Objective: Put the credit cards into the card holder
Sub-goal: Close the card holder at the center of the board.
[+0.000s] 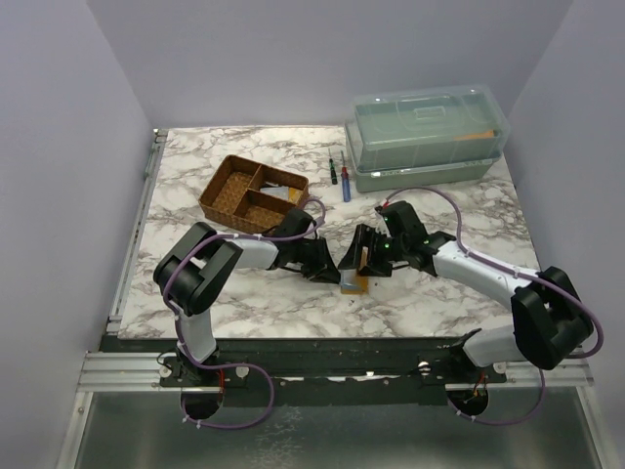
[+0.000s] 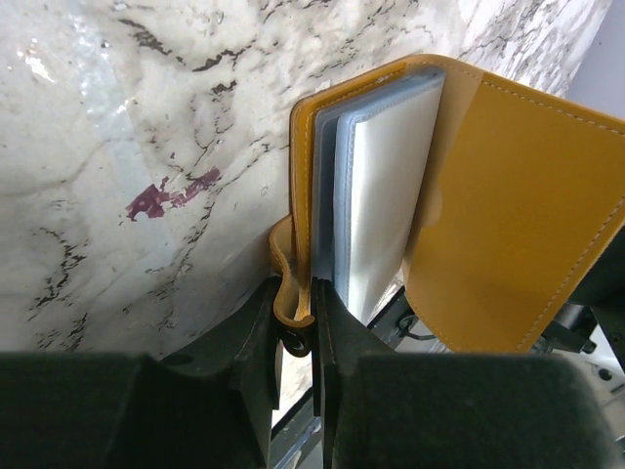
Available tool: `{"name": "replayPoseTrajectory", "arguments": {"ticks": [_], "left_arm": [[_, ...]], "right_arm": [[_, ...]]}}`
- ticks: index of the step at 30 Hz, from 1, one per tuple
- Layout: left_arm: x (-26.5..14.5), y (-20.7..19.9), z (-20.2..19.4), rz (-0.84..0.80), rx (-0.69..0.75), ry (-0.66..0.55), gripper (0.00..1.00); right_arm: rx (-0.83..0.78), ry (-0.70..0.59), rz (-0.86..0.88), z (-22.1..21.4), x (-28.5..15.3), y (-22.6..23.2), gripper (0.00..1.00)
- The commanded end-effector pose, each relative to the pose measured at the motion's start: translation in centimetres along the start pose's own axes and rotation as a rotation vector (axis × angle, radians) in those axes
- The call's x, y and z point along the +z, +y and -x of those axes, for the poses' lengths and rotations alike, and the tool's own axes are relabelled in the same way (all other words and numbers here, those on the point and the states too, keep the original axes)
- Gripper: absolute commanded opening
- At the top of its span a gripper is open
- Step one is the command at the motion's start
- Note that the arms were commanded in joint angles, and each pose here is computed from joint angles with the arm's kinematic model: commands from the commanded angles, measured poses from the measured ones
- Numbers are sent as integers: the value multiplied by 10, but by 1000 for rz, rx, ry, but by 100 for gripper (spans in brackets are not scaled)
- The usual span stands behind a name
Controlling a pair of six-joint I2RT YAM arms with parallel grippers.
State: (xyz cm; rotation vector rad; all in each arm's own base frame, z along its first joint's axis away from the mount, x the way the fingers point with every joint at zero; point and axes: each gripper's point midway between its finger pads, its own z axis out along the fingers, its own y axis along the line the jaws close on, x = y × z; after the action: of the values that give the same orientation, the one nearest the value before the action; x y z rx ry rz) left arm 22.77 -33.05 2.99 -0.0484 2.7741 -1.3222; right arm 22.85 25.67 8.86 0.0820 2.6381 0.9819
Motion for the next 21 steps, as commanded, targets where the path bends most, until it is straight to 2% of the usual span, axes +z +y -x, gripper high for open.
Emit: {"name": "replayPoseTrajectory", "arguments": {"ticks": [1,7,13,17,21], "left_arm": [[-5,-3,4,16,42,-15,13],[-19,5,4,64,90,-30,39],[-34,2,6,57,122,-41,59],[-37,-1,8,56,128,-52,60],[-36,0,15,69,144,-67,50]], "right_arm": [[-61,28,12,-1,5,7,76],[-95,35,-18,-8,6,-5,76],[-68,3,77,-10,8,6,77],[-50,-17,142,-5,12,17,73],[-33,-22,144,-2,21,16,64]]}}
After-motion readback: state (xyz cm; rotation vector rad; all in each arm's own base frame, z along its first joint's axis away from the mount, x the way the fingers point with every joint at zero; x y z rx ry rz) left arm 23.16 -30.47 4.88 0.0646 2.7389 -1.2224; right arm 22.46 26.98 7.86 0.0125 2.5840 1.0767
